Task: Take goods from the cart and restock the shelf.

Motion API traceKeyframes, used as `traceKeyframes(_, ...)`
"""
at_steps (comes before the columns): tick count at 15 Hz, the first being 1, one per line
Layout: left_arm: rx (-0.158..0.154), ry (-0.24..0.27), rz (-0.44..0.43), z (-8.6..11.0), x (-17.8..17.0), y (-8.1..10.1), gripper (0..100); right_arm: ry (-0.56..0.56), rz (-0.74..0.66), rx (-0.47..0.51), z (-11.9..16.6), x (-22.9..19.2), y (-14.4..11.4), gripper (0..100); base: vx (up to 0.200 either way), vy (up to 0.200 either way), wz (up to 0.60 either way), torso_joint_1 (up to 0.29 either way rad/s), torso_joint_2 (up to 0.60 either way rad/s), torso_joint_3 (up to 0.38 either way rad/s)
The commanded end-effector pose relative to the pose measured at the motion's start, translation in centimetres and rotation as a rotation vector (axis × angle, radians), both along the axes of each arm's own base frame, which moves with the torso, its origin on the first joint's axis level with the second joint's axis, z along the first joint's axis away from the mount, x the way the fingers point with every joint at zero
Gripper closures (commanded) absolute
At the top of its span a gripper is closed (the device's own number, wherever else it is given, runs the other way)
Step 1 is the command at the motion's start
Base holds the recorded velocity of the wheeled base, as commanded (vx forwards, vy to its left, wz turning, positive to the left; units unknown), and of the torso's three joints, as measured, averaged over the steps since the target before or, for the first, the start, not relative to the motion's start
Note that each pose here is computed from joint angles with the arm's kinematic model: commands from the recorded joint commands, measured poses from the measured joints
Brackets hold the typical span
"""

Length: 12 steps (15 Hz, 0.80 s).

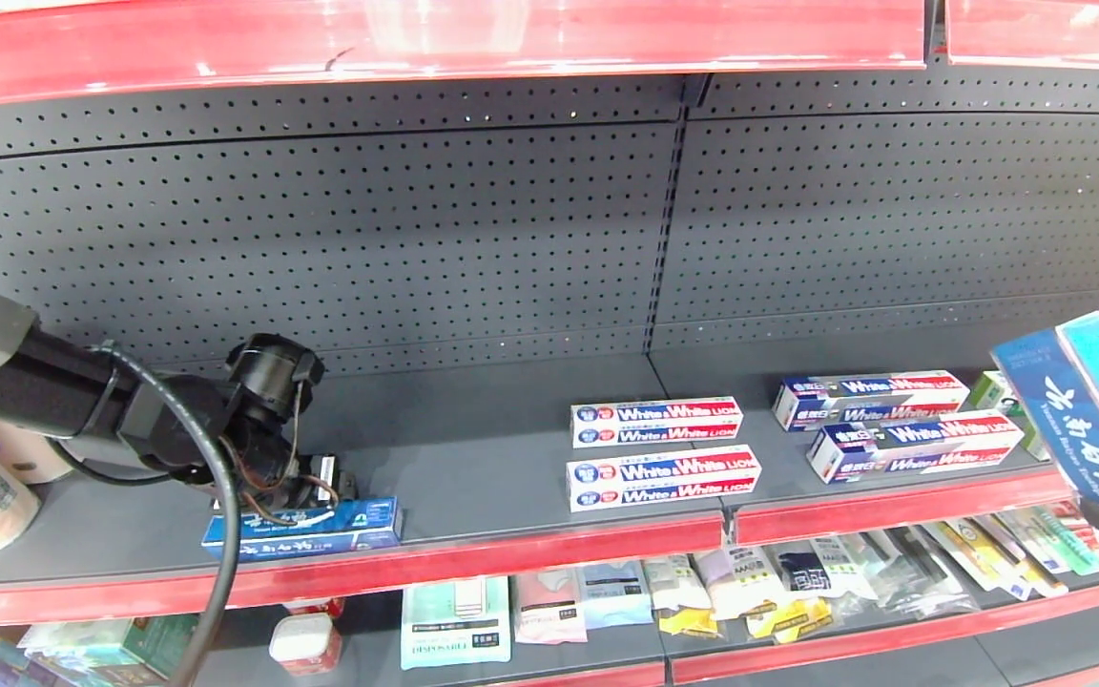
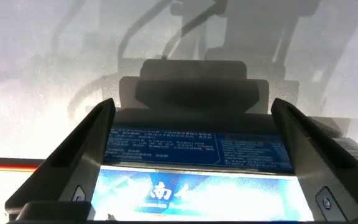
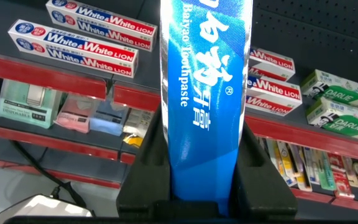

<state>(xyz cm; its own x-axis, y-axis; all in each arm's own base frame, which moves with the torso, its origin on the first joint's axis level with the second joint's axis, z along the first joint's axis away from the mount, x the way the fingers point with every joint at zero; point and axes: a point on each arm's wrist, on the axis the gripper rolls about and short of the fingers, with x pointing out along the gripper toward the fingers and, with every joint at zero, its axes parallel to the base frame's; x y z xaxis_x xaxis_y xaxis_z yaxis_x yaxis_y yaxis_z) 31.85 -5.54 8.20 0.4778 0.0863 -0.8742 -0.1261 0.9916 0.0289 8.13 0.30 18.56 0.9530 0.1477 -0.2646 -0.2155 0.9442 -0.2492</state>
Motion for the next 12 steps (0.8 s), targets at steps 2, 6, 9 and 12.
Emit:
traceKeyframes(2, 0.001, -0.008, 0.004, 0.1, 0.1, 0.0, 0, 0.0, 0.002, 0.0, 0.0, 0.0, 0.0, 100, 0.0, 0.0, 0.0, 0.0, 0.0, 0.0)
traceKeyframes(6, -0.011, -0.076, 0.003, 0.4, 0.7, -0.1, 0, 0.003, 0.003, -0.001, -0.2, -0.1, 0.0, 100, 0.0, 0.0, 0.0, 0.0, 0.0, 0.0)
traceKeyframes(9, 0.0, -0.047, 0.003, 0.0, -0.3, 0.1, 0, -0.012, 0.001, 0.0, -0.2, -0.6, 0.0, 100, 0.0, 0.0, 0.0, 0.0, 0.0, 0.0)
traceKeyframes(12, 0.004, -0.02, -0.001, -0.5, -1.1, 0.2, 0, -0.016, -0.001, 0.0, -0.4, -0.9, 0.0, 100, 0.0, 0.0, 0.0, 0.0, 0.0, 0.0)
